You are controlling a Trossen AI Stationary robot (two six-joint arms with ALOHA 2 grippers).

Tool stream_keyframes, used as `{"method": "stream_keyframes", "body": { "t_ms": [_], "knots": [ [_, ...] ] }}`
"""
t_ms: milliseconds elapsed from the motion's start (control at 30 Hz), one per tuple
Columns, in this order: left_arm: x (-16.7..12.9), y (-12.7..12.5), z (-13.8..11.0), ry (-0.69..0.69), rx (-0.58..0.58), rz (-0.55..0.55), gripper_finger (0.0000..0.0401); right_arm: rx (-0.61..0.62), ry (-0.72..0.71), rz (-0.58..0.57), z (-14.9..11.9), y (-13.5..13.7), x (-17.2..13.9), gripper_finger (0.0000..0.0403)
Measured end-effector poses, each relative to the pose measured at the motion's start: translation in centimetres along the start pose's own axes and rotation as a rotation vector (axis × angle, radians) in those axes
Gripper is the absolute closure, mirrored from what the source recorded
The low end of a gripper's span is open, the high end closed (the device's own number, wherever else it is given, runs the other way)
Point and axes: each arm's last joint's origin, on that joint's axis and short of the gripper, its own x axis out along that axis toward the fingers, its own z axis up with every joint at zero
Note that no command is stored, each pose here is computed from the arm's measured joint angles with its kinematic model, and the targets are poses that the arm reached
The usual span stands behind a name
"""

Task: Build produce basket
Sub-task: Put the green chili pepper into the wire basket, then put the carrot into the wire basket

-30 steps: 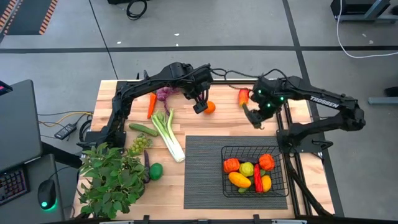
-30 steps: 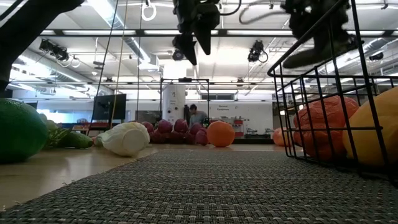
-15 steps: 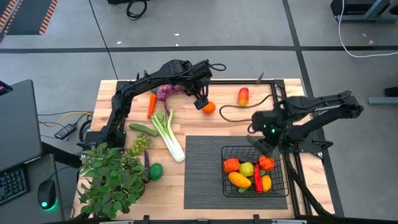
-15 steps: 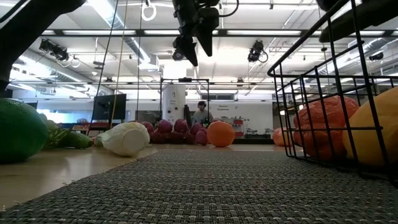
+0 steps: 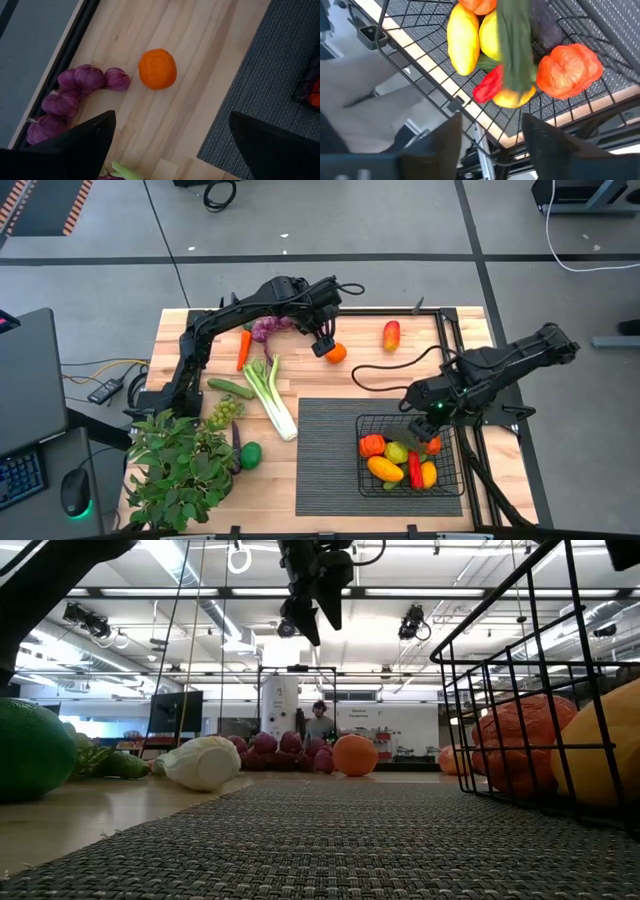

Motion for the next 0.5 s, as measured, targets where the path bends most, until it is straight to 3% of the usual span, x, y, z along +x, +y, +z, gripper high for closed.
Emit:
{"method": "stream_keyframes", "body": {
  "t_ms": [233, 400, 500],
  "knots": [
    [0.0, 0.0, 0.0, 0.004, -0.008, -0.002, 0.0005, -0.054, -0.06, -0.126, 0.1, -0.6, 0.3, 0.0108],
    [0.0, -0.1, 0.0, 0.002, -0.023, -0.003, 0.0005, -0.03, -0.17, -0.17, 1.1, -1.0, 0.0, 0.01],
    [0.0, -0.3, 0.0, -0.006, -0.034, -0.005, 0.0005, 0.046, -0.284, -0.185, 2.5, -1.4, -0.5, 0.0105]
  ]
}}
